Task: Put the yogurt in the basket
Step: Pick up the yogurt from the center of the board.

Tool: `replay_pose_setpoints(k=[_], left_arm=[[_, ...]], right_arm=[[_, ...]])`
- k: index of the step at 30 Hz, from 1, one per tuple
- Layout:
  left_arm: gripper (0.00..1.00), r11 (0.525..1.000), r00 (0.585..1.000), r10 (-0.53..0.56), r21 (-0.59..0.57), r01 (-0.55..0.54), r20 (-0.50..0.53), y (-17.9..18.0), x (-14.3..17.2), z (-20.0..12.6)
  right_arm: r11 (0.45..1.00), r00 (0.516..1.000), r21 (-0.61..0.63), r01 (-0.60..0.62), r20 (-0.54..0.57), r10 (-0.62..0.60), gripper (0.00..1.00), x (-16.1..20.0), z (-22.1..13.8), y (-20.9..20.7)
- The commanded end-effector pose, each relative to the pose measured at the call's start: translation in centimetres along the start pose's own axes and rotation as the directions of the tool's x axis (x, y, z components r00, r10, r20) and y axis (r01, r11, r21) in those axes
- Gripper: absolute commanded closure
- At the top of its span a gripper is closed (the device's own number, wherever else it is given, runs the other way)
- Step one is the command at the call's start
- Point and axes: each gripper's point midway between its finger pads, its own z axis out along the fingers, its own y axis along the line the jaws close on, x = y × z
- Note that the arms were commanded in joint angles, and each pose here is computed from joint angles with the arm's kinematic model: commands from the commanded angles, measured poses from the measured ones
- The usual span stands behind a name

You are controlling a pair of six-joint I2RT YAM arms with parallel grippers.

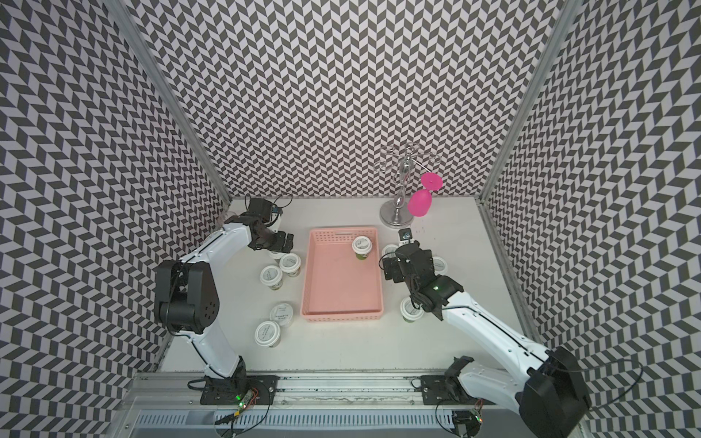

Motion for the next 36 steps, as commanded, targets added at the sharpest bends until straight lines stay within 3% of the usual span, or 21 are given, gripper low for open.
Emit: replay_pose_setpoints(k=[1, 22, 36], left_arm=[[0.0, 1.0, 1.0, -0.002, -0.013, 0.002, -0.014, 0.1, -0.1, 0.2], [0.0, 1.0, 0.998, 0.008, -0.004, -0.008, -0.057, -0.2, 2.1, 1.0], [0.05, 1.0, 0.998, 0.008, 0.0, -0.008, -0.061, -0.2, 1.5, 1.5]], right_arm=[[1.0, 1.0, 0.001, -0.002, 0.022, 0.002, 0.01, -0.4, 0.1, 0.2], [1.0, 1.0, -0.011, 0.004, 0.007, -0.004, 0.0, -0.1, 0.5, 0.6], [1.0, 1.0, -0.01, 0.004, 0.0, -0.004, 0.0, 0.1, 0.6, 0.6]])
